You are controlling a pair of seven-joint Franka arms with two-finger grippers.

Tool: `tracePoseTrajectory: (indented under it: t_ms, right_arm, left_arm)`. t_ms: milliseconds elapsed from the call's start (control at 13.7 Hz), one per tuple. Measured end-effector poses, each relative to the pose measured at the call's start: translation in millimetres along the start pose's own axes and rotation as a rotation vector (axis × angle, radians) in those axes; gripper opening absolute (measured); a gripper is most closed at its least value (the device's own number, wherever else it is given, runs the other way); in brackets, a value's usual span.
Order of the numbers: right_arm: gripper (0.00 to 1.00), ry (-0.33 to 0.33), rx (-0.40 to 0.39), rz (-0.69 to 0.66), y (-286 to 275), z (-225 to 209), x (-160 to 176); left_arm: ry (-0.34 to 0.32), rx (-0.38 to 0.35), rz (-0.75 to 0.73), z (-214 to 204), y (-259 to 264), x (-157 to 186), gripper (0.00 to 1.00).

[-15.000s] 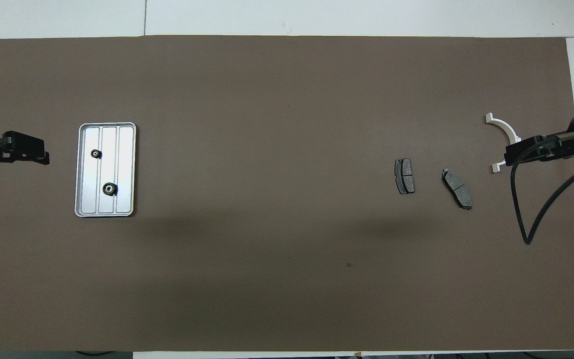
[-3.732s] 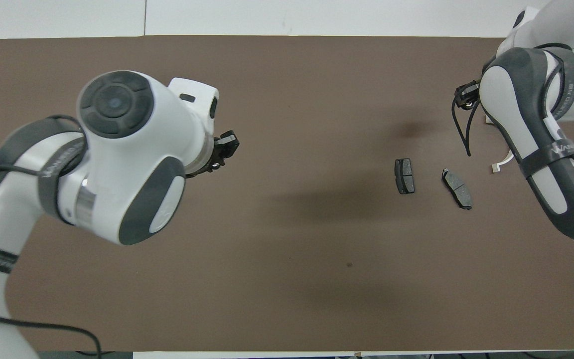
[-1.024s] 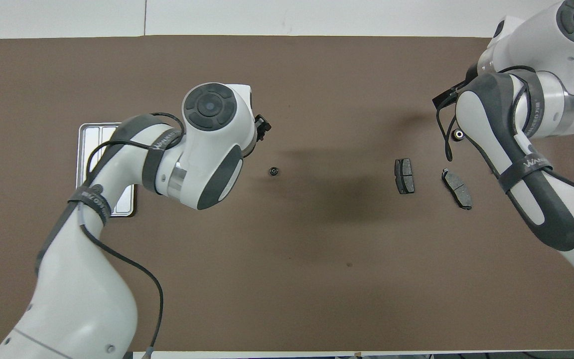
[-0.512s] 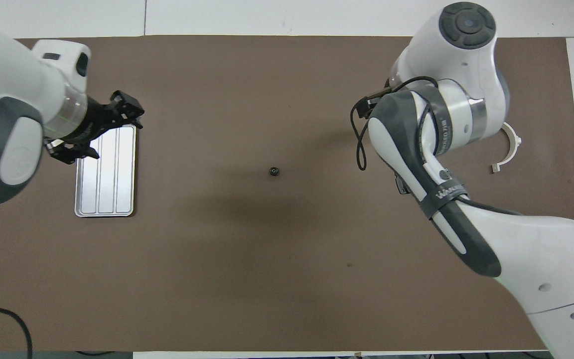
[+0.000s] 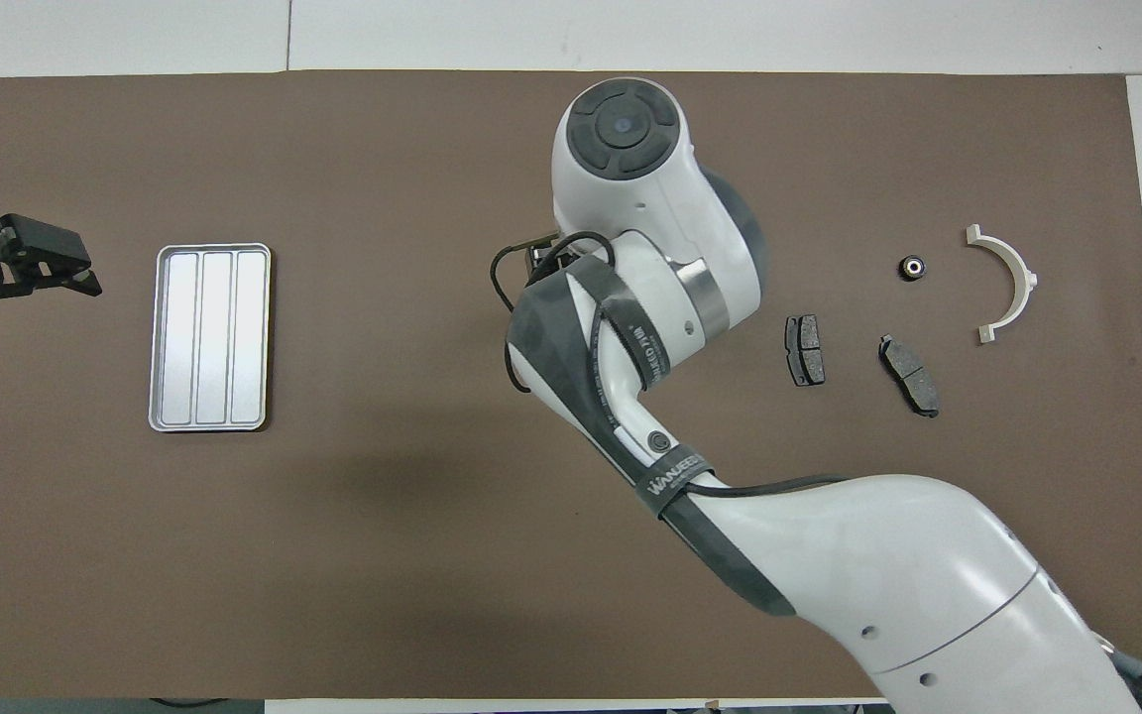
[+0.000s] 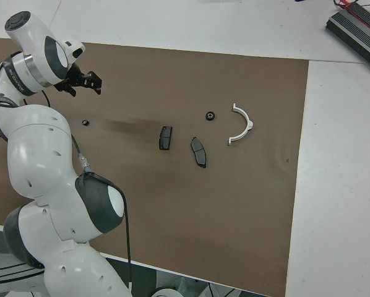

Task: Place bearing gear from tray to pile
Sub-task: 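Grasp the center gear with the right gripper while the left gripper withdraws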

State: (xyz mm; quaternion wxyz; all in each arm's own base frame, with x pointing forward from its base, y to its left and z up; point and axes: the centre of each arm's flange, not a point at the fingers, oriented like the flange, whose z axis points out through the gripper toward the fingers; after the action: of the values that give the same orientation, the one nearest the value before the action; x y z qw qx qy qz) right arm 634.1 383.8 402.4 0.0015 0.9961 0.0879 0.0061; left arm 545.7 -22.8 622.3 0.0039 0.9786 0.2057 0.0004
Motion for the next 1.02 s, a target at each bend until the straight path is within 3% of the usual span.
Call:
tracePoseTrajectory:
  t_ms: [439,732,1024]
  right_arm:
    - [1.00,0.026,0.018,0.000,-50.7,30.1,-9.0]
    - [1.00,0.028,0.022,0.007,-52.4,47.3,-9.1]
    - [1.00,0.008,0.015,0.007,-50.2,81.0,-16.6]
  left_arm:
    - [-0.009,0.013,0.111,-29.5,-14.3,4.6,1.00]
    - [-0.018,0.015,0.184,5.6,-10.9,2.3,1.00]
    - [-0.019,0.015,0.189,7.1,-11.5,-4.8,1.00]
